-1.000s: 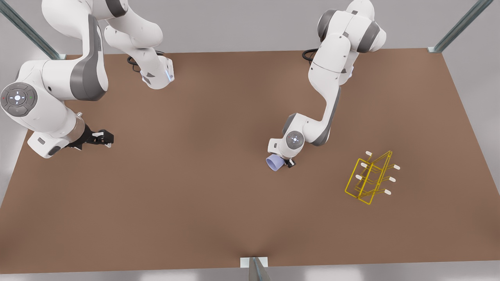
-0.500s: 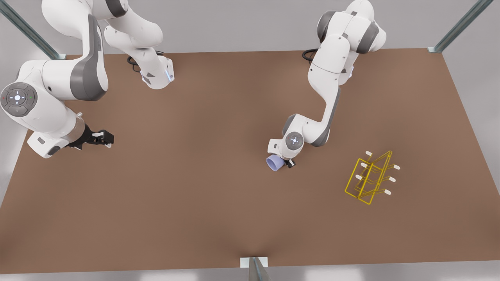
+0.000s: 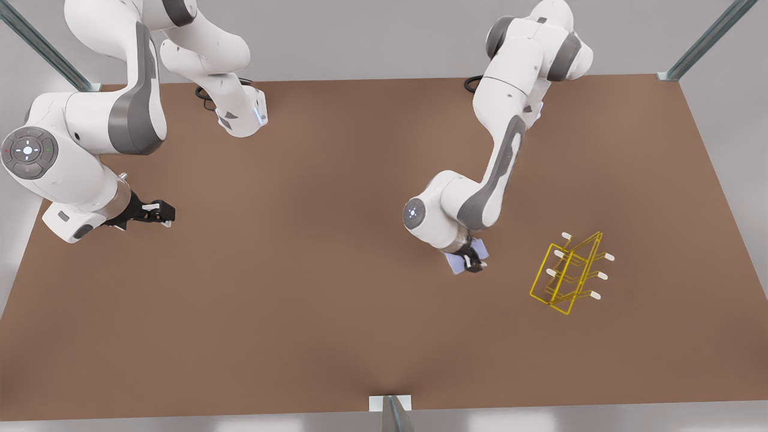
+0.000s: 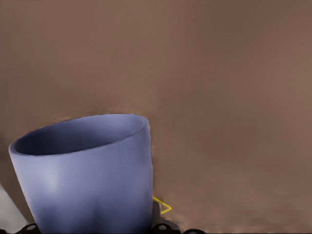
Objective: Place the cup on the cup holder
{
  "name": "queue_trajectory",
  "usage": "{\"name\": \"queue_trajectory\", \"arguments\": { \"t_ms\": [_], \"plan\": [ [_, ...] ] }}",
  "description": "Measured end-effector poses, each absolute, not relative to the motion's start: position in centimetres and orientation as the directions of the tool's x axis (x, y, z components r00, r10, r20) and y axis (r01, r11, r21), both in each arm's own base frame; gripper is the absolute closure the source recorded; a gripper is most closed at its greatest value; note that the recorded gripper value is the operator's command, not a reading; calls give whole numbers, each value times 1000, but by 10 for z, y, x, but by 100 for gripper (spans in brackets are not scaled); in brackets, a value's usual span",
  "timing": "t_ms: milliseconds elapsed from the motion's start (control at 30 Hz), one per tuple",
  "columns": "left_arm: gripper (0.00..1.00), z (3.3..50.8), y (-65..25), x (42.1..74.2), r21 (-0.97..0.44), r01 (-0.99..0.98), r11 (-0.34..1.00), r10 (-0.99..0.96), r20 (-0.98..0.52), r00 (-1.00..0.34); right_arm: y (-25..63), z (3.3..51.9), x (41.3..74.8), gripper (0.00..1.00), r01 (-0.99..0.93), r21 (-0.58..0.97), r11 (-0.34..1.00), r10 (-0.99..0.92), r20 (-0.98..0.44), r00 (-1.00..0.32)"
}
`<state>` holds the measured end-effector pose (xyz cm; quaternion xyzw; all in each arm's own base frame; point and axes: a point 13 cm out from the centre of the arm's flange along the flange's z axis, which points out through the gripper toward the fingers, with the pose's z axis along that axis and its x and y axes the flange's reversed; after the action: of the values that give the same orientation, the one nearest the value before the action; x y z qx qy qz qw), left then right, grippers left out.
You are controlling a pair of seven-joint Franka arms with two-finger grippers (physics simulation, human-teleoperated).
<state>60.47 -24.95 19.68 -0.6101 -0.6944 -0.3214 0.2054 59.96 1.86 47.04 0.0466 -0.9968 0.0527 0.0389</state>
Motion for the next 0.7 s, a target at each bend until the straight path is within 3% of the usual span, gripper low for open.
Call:
{"name": "queue_trajectory", "arguments": {
  "t_ms": [100,233,400,567,700],
  "plan": [
    [23,244,-216,635,236,948,-215,409,903,-132,19,470,600,0,-96,-102,990,-88,82,-993],
    [23,292,-200,665,189,898,-397,91,982,-166,19,470,600,0,-95,-102,990,-87,82,-993],
    [23,301,-164,675,73,905,-419,-153,977,-150,19,470,600,0,-95,-102,990,-87,83,-993],
    [23,315,-130,680,28,931,-365,-252,959,-128,19,470,600,0,-96,-102,990,-87,82,-993],
    [23,297,-92,676,-42,951,-305,-313,948,-59,19,470,600,0,-95,-102,990,-87,82,-993]
  ]
}}
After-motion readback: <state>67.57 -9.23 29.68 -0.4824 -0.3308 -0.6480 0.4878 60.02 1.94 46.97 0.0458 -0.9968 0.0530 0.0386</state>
